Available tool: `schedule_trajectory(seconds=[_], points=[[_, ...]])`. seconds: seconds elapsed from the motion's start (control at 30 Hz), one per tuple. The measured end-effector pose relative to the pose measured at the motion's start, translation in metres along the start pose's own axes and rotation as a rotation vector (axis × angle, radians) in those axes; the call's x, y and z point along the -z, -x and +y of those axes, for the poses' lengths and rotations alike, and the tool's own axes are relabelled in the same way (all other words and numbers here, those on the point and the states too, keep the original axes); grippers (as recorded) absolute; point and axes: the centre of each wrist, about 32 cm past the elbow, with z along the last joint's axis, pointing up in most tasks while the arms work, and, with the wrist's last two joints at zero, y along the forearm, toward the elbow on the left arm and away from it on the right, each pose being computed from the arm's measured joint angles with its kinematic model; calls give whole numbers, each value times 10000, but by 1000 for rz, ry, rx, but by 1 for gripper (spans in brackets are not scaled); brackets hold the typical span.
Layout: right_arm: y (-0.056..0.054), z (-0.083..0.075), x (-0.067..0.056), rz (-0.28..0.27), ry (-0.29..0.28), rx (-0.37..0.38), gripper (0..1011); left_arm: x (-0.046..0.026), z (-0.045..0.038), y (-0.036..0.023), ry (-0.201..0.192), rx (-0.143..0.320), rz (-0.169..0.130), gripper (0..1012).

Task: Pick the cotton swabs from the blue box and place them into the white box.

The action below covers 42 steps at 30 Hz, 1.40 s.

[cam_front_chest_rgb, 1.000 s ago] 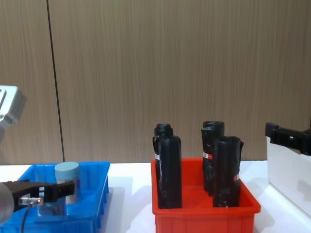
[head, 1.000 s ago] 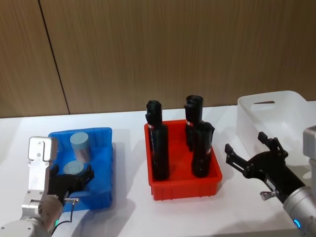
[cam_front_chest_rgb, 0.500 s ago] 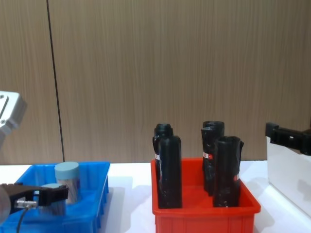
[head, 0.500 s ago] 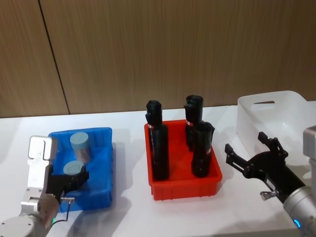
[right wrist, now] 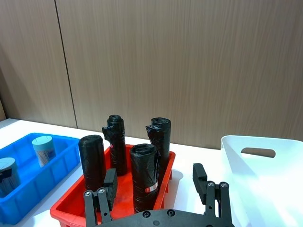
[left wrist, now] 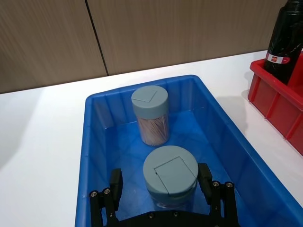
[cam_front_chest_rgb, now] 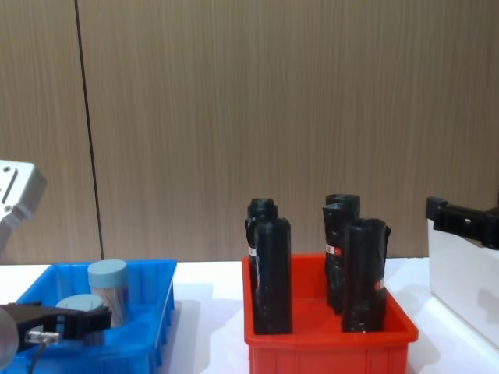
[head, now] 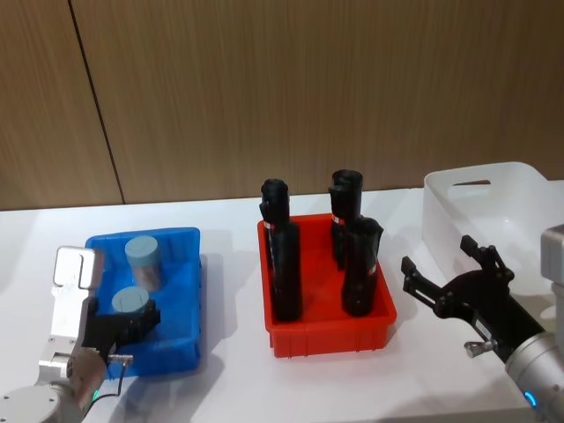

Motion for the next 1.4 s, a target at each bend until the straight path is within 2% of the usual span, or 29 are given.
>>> schedule_trajectory(seconds=[0.33,0.5,0.77,1.03,1.2,1.4], points=[[0,0,0,0,0,0,1002,29,-54,-10,23,35,-2,1000],[0,0,0,0,0,0,1002,46,-70,-12,31,48,-3,916],[0,0,0,0,0,0,1002,73,-92,-10,45,69,1,670],[0,0,0,0,0,0,1002,68,-89,-15,53,70,8,669],[0,0,0,0,0,0,1002,23,-61,-9,72,75,8,669],[0,0,0,0,0,0,1002,-110,3,13,119,100,-1,669]])
